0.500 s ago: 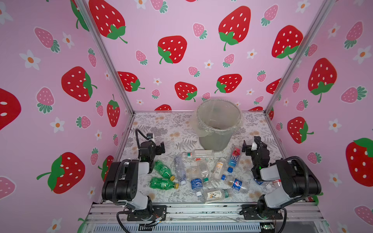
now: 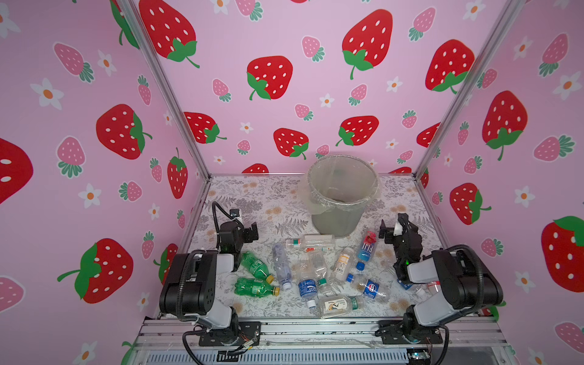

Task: Throw the plastic bottles in the bin
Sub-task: Pick up the plastic bottle from the middle-right of the table.

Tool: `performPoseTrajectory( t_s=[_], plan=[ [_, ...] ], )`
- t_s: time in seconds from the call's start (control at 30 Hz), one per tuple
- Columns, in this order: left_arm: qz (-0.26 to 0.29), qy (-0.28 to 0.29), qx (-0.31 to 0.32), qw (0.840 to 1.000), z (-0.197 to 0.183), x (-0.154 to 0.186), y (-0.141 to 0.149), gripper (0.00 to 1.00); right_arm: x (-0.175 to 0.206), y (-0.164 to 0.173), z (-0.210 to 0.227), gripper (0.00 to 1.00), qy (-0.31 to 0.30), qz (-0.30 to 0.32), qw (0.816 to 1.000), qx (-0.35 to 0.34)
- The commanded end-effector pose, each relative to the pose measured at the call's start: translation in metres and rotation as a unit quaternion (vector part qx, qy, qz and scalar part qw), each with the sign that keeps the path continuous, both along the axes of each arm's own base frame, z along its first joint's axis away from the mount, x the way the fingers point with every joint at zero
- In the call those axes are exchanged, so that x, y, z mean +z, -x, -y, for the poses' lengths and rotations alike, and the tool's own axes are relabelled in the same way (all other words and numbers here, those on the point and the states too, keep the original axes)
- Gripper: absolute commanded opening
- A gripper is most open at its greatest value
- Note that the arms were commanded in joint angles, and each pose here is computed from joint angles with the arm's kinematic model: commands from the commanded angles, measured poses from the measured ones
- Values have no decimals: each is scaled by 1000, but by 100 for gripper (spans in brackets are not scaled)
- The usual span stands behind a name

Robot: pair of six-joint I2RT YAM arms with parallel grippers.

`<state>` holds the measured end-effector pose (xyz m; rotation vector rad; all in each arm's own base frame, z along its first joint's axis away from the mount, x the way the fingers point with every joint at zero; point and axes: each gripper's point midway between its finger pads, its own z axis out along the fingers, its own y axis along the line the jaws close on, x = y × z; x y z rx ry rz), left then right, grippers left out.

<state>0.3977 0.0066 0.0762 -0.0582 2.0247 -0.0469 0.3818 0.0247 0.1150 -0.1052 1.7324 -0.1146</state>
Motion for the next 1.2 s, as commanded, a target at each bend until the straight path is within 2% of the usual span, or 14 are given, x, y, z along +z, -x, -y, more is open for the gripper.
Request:
performPoseTrajectory(
  t_s=[0.0, 0.63, 0.83, 0.97, 1.17],
  plan=[
    [10, -10, -3, 1000, 0, 8, -6, 99, 5, -3, 0, 99, 3, 7, 1000, 1],
    [14, -10, -1, 1000, -1, 11, -5, 99, 10, 3, 3, 99, 1, 20, 1000, -7],
    [4, -9, 36, 999, -11, 29, 1, 99, 30, 8, 14, 99, -9, 33, 999, -39],
    [-15, -15, 79, 997, -20, 43, 4, 99, 54, 7, 37, 99, -45, 24, 992, -114],
    [-12, 18, 186, 982, -42, 77, 22, 99, 82, 7, 37, 99, -94, -24, 987, -129]
  ],
)
